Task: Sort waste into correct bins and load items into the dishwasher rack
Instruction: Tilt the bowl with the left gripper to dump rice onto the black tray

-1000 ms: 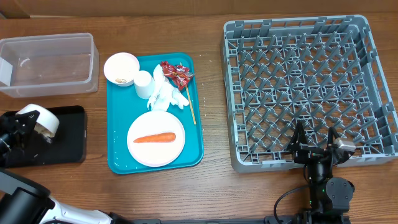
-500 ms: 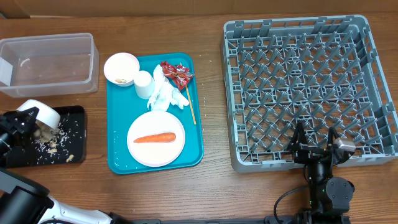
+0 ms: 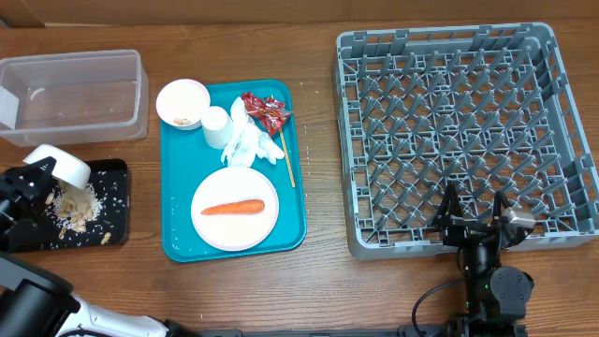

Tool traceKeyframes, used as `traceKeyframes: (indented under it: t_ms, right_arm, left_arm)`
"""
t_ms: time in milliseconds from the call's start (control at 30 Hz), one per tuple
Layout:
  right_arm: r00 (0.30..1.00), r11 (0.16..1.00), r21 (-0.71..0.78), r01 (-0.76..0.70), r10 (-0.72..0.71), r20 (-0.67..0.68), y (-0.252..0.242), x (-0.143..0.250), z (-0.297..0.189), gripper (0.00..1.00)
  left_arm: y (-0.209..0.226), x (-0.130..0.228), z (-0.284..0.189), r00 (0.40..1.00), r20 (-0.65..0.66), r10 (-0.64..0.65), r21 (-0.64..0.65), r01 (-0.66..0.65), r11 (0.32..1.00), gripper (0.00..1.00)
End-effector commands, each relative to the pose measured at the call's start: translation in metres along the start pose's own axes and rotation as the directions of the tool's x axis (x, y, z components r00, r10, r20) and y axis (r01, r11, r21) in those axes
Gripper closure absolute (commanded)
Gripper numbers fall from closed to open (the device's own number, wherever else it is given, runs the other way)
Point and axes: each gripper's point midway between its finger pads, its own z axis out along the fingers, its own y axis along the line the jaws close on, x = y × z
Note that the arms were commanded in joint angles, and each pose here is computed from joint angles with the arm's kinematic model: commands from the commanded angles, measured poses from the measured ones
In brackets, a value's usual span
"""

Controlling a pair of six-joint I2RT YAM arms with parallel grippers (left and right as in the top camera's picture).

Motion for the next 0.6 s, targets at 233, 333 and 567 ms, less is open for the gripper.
traceKeyframes:
  t_ms: [233,333,567]
  right_arm:
    - [1.0,1.0,0.013,0.004,-0.004,0.007,-0.003,0.001,0.0,0.0]
    - [1.0,1.0,0.013,0.004,-0.004,0.007,-0.003,0.001,0.0,0.0]
    - [1.0,1.0,0.013,0.004,-0.004,0.007,-0.003,0.001,0.0,0.0]
  left_arm:
    - [-0.002,-0.003,-0.009,0.997,0.024,-0.077,0.055,0.076,0.996,0.96]
    - [0.014,-0.004,-0.013,0.995,0.03,-0.093,-0.027,0.094,0.995,0.96]
    - [0.005,-0.006,-0.022,0.992,0.056,-0.114,0.036,0.112,0.993,0.96]
